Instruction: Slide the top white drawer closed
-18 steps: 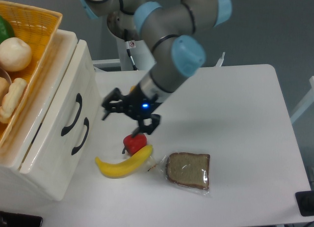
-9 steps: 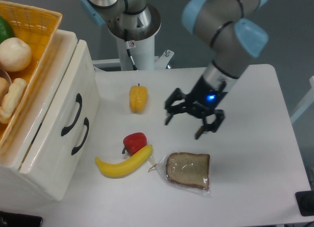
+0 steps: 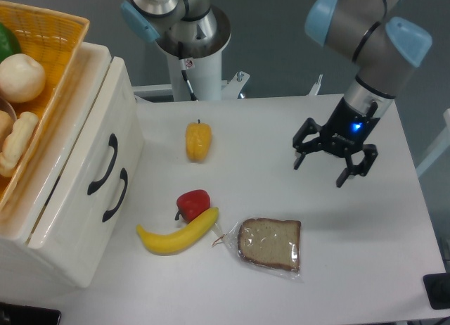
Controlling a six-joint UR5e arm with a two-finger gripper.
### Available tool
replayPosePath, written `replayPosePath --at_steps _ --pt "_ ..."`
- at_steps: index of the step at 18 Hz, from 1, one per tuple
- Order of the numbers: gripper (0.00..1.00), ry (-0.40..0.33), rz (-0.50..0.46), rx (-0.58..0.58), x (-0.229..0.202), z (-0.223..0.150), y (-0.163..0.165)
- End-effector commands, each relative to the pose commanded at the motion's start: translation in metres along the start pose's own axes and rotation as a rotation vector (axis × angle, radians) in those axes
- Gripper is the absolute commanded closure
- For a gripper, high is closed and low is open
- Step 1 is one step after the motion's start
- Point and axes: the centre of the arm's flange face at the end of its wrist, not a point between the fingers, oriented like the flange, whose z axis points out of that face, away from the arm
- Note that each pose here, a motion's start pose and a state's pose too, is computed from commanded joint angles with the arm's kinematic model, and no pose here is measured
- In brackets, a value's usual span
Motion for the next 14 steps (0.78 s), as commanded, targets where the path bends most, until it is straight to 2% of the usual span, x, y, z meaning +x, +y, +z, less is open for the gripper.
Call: replayPosePath --at_steps 2,7,14 --pt "0.00 -0.029 0.014 -0.054 -0.006 0.000 0.001" --pt "0.00 -0.083 0.251 -0.268 -0.013 0.022 -0.018" --pt "0.00 -0.066 0.364 -0.306 -0.030 0.032 -0.011"
